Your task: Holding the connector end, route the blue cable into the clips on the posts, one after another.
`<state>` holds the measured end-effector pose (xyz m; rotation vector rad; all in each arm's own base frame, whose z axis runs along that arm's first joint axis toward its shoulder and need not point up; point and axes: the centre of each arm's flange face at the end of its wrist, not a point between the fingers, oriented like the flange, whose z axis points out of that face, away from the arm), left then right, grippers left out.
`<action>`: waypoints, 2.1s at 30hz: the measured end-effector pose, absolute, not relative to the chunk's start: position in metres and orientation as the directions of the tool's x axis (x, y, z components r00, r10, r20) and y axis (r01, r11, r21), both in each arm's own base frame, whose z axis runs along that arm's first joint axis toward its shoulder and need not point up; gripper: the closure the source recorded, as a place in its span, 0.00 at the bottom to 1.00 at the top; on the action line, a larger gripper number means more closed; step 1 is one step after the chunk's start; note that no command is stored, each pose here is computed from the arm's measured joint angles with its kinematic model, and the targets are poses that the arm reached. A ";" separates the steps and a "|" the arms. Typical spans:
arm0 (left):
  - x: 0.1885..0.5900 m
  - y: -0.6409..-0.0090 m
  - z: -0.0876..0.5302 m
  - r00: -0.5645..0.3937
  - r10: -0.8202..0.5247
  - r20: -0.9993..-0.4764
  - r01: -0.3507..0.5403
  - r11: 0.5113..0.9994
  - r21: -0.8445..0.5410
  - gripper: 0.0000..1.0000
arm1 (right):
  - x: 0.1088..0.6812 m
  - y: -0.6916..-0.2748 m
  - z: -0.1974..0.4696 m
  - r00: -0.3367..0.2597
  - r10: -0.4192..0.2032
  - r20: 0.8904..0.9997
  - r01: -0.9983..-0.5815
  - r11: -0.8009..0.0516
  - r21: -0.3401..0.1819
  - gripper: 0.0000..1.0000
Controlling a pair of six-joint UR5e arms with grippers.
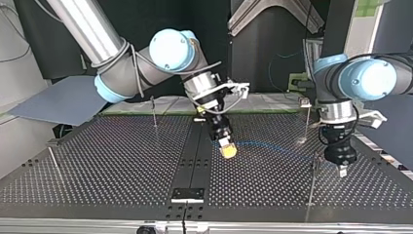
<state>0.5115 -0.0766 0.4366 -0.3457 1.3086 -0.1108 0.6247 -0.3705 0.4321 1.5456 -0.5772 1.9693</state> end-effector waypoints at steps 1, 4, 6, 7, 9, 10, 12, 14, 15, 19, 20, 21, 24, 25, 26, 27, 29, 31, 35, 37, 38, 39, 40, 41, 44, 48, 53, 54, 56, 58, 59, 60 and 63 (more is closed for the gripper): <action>0.514 -0.075 0.435 0.260 -0.275 -0.925 -0.114 0.943 -0.313 1.00 | 0.624 -0.372 0.432 -0.174 0.167 0.971 -0.665 -0.747 0.009 1.00; 0.520 -0.071 0.427 0.247 -0.280 -0.927 -0.113 0.942 -0.315 1.00 | 0.622 -0.376 0.431 -0.172 0.167 0.971 -0.668 -0.744 0.010 1.00; 0.524 -0.069 0.423 0.242 -0.282 -0.928 -0.111 0.942 -0.316 1.00 | 0.621 -0.379 0.430 -0.171 0.168 0.971 -0.670 -0.743 0.011 1.00; 0.525 -0.068 0.423 0.242 -0.284 -0.928 -0.109 0.942 -0.317 1.00 | 0.620 -0.381 0.430 -0.171 0.169 0.971 -0.670 -0.743 0.011 1.00; 0.527 -0.066 0.422 0.248 -0.291 -0.924 -0.098 0.941 -0.323 1.00 | 0.620 -0.383 0.427 -0.170 0.169 0.971 -0.668 -0.744 0.013 1.00; 0.528 -0.066 0.423 0.252 -0.295 -0.922 -0.091 0.941 -0.327 1.00 | 0.620 -0.385 0.426 -0.168 0.168 0.971 -0.667 -0.745 0.013 1.00; 0.530 -0.064 0.425 0.265 -0.308 -0.914 -0.073 0.938 -0.338 1.00 | 0.621 -0.388 0.422 -0.165 0.166 0.972 -0.666 -0.746 0.014 1.00; 0.532 -0.063 0.427 0.278 -0.325 -0.904 -0.057 0.934 -0.353 1.00 | 0.622 -0.392 0.417 -0.161 0.163 0.973 -0.665 -0.747 0.016 1.00; 0.533 -0.063 0.428 0.282 -0.331 -0.901 -0.051 0.932 -0.358 1.00 | 0.623 -0.394 0.415 -0.160 0.163 0.974 -0.665 -0.747 0.016 1.00; 0.539 -0.061 0.427 0.282 -0.345 -0.895 -0.038 0.929 -0.369 1.00 | 0.625 -0.405 0.412 -0.163 0.165 0.973 -0.666 -0.745 0.015 1.00; 0.540 -0.061 0.426 0.280 -0.346 -0.895 -0.037 0.928 -0.370 1.00 | 0.627 -0.409 0.412 -0.166 0.166 0.972 -0.666 -0.746 0.013 1.00; 0.541 -0.060 0.426 0.280 -0.347 -0.895 -0.037 0.928 -0.371 1.00 | 0.628 -0.413 0.412 -0.169 0.166 0.972 -0.666 -0.746 0.012 1.00; 0.544 -0.058 0.427 0.285 -0.351 -0.892 -0.038 0.926 -0.376 1.00 | 0.631 -0.422 0.413 -0.175 0.169 0.970 -0.666 -0.746 0.009 1.00; 0.545 -0.057 0.428 0.287 -0.354 -0.890 -0.037 0.924 -0.380 1.00 | 0.631 -0.425 0.413 -0.178 0.169 0.969 -0.666 -0.746 0.008 1.00; 0.546 -0.056 0.429 0.291 -0.359 -0.887 -0.037 0.922 -0.385 1.00 | 0.632 -0.428 0.414 -0.183 0.170 0.968 -0.665 -0.746 0.005 1.00; 0.548 -0.054 0.430 0.294 -0.362 -0.884 -0.036 0.920 -0.389 1.00 | 0.633 -0.430 0.414 -0.186 0.169 0.968 -0.665 -0.747 0.003 1.00; 0.552 -0.052 0.432 0.298 -0.368 -0.881 -0.035 0.918 -0.396 1.00 | 0.635 -0.436 0.416 -0.195 0.170 0.966 -0.664 -0.748 -0.003 1.00; 0.555 -0.050 0.433 0.299 -0.371 -0.879 -0.034 0.916 -0.399 1.00 | 0.636 -0.441 0.418 -0.205 0.171 0.964 -0.663 -0.749 -0.008 1.00; 0.560 -0.047 0.431 0.295 -0.373 -0.880 -0.036 0.915 -0.401 1.00 | 0.636 -0.451 0.419 -0.215 0.170 0.962 -0.664 -0.748 -0.016 1.00; 0.561 -0.046 0.430 0.295 -0.374 -0.879 -0.036 0.915 -0.401 1.00 | 0.635 -0.455 0.417 -0.213 0.168 0.962 -0.667 -0.745 -0.018 1.00; 0.561 -0.046 0.430 0.295 -0.375 -0.879 -0.036 0.915 -0.402 1.00 | 0.634 -0.458 0.415 -0.211 0.166 0.963 -0.669 -0.743 -0.019 1.00; 0.561 -0.045 0.430 0.296 -0.375 -0.879 -0.036 0.915 -0.403 1.00 | 0.633 -0.460 0.414 -0.210 0.164 0.964 -0.671 -0.741 -0.020 1.00; 0.562 -0.045 0.430 0.296 -0.376 -0.878 -0.036 0.914 -0.404 1.00 | 0.632 -0.462 0.413 -0.209 0.163 0.964 -0.672 -0.740 -0.021 1.00; 0.562 -0.044 0.430 0.296 -0.377 -0.878 -0.036 0.914 -0.404 1.00 | 0.631 -0.464 0.412 -0.208 0.161 0.965 -0.674 -0.738 -0.022 1.00; 0.562 -0.043 0.430 0.297 -0.379 -0.876 -0.035 0.913 -0.407 1.00 | 0.629 -0.467 0.411 -0.207 0.159 0.965 -0.677 -0.736 -0.024 1.00; 0.562 -0.042 0.431 0.296 -0.387 -0.873 -0.029 0.910 -0.413 1.00 | 0.627 -0.470 0.409 -0.205 0.156 0.966 -0.678 -0.735 -0.025 1.00; 0.563 -0.042 0.432 0.302 -0.391 -0.869 -0.019 0.909 -0.416 0.90 | 0.624 -0.475 0.407 -0.199 0.151 0.968 -0.681 -0.732 -0.026 1.00; 0.563 -0.042 0.432 0.306 -0.393 -0.867 -0.016 0.909 -0.418 0.90 | 0.624 -0.475 0.407 -0.199 0.150 0.968 -0.681 -0.732 -0.026 1.00; 0.564 -0.041 0.433 0.313 -0.399 -0.862 -0.009 0.906 -0.423 0.60 | 0.624 -0.474 0.407 -0.197 0.150 0.969 -0.680 -0.733 -0.025 1.00; 0.564 -0.041 0.434 0.318 -0.403 -0.858 -0.006 0.904 -0.426 0.28 | 0.624 -0.474 0.407 -0.196 0.150 0.969 -0.678 -0.734 -0.024 1.00; 0.564 -0.041 0.434 0.319 -0.404 -0.857 -0.006 0.904 -0.428 0.13 | 0.625 -0.473 0.407 -0.196 0.150 0.969 -0.676 -0.736 -0.023 1.00; 0.564 -0.041 0.434 0.319 -0.405 -0.857 -0.007 0.903 -0.430 0.13 | 0.625 -0.473 0.406 -0.195 0.149 0.969 -0.675 -0.737 -0.022 1.00; 0.564 -0.041 0.433 0.314 -0.408 -0.857 -0.010 0.902 -0.432 0.01 | 0.625 -0.473 0.406 -0.193 0.148 0.970 -0.673 -0.739 -0.021 1.00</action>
